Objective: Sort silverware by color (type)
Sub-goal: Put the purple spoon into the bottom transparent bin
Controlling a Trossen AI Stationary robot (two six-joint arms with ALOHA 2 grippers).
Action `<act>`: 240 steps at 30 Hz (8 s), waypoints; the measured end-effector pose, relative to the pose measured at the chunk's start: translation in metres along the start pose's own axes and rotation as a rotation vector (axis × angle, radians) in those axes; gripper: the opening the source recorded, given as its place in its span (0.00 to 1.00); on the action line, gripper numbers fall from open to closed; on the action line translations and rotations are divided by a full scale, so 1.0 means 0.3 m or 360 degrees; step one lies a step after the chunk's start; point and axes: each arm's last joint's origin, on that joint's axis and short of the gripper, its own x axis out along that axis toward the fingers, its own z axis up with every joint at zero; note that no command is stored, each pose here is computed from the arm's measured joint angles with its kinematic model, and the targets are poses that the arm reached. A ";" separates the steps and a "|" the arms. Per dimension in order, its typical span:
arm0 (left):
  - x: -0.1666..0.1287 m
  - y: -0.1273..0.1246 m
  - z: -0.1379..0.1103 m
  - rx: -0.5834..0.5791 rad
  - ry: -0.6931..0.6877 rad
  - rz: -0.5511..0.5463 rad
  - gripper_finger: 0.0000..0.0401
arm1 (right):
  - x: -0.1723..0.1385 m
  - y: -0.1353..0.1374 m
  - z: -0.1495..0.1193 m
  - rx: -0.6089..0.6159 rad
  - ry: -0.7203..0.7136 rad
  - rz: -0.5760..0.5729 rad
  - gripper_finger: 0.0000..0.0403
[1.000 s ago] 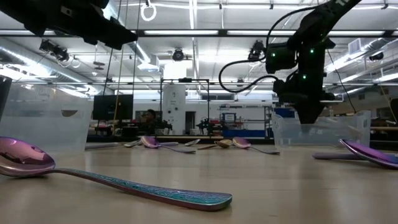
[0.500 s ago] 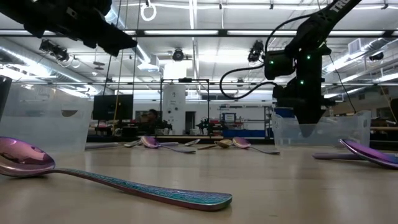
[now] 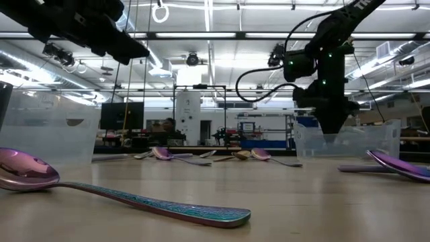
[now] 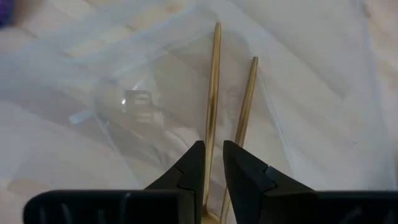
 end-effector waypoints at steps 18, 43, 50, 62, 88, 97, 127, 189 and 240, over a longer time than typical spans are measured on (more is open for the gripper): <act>0.016 0.022 -0.041 -0.0178 0.0215 0.0381 0.30 | -0.281 0.141 0.041 -0.0297 -0.0542 0.0280 0.17; 0.009 0.038 -0.047 -0.0455 0.0206 0.0694 0.30 | -0.333 0.438 -0.110 -0.0757 -0.1207 0.0809 0.28; 0.023 0.038 -0.067 -0.0535 0.0279 0.0703 0.30 | -0.293 0.473 -0.156 -0.0795 -0.1397 0.0872 0.28; 0.075 0.062 -0.135 -0.0741 0.0501 0.0701 0.30 | -0.204 0.482 -0.234 -0.0751 -0.1548 0.1010 0.28; 0.192 0.051 -0.194 -0.0916 0.1216 0.0694 0.31 | -0.013 0.557 -0.283 -0.0791 -0.1579 0.1002 0.21; 0.209 0.050 -0.245 -0.0925 0.1380 0.0766 0.51 | -0.011 0.563 -0.283 -0.0808 -0.1573 0.1043 0.21; 0.262 0.023 -0.303 -0.0854 0.1510 0.0808 0.14 | -0.012 0.564 -0.283 -0.0815 -0.1568 0.1056 0.21; 0.131 -0.334 0.212 -0.0700 0.1608 0.0234 0.15 | 0.000 0.566 -0.303 -0.0785 -0.1592 0.0903 0.21; -0.019 -0.508 -0.113 -0.0519 0.1708 0.0370 0.15 | -0.017 0.554 -0.255 -0.0810 -0.1703 0.0953 0.21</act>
